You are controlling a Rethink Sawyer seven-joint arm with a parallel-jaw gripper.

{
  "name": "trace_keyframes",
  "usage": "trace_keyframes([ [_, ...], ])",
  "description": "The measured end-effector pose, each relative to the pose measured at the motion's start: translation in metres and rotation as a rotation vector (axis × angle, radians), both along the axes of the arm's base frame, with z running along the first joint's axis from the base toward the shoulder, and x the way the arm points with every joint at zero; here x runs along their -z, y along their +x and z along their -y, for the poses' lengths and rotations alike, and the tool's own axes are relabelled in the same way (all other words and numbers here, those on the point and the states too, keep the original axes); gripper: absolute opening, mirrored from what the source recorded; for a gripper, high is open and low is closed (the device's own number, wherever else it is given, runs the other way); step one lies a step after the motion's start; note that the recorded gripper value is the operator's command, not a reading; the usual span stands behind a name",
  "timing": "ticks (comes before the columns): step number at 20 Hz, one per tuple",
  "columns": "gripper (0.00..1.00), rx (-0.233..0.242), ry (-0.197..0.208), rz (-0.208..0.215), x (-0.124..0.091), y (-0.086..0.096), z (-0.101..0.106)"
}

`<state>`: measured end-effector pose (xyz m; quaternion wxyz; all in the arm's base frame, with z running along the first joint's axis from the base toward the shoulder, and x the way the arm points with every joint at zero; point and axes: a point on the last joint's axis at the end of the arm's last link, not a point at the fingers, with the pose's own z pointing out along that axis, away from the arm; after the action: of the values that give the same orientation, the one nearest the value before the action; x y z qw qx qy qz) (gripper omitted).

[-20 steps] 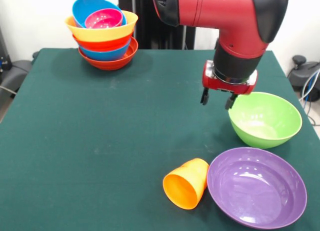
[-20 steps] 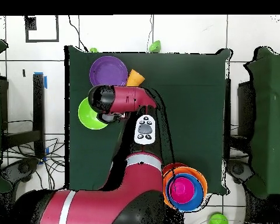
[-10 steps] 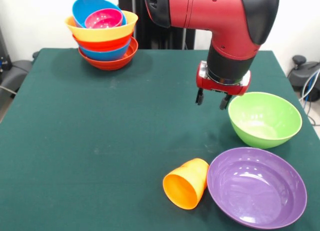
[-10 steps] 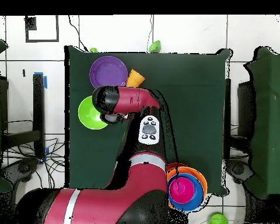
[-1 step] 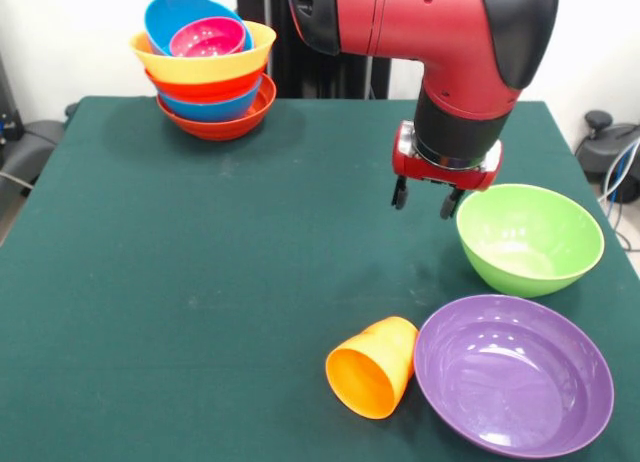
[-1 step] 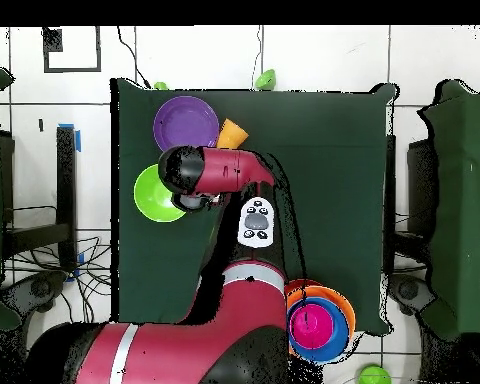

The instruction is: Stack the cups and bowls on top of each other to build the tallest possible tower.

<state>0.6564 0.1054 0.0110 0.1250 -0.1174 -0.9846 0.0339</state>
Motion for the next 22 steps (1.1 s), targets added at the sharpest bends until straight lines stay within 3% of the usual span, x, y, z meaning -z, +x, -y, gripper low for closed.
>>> trace_keyframes([
  [22,1.0,-0.007,0.002,0.032,-0.007,0.019,-0.006],
])
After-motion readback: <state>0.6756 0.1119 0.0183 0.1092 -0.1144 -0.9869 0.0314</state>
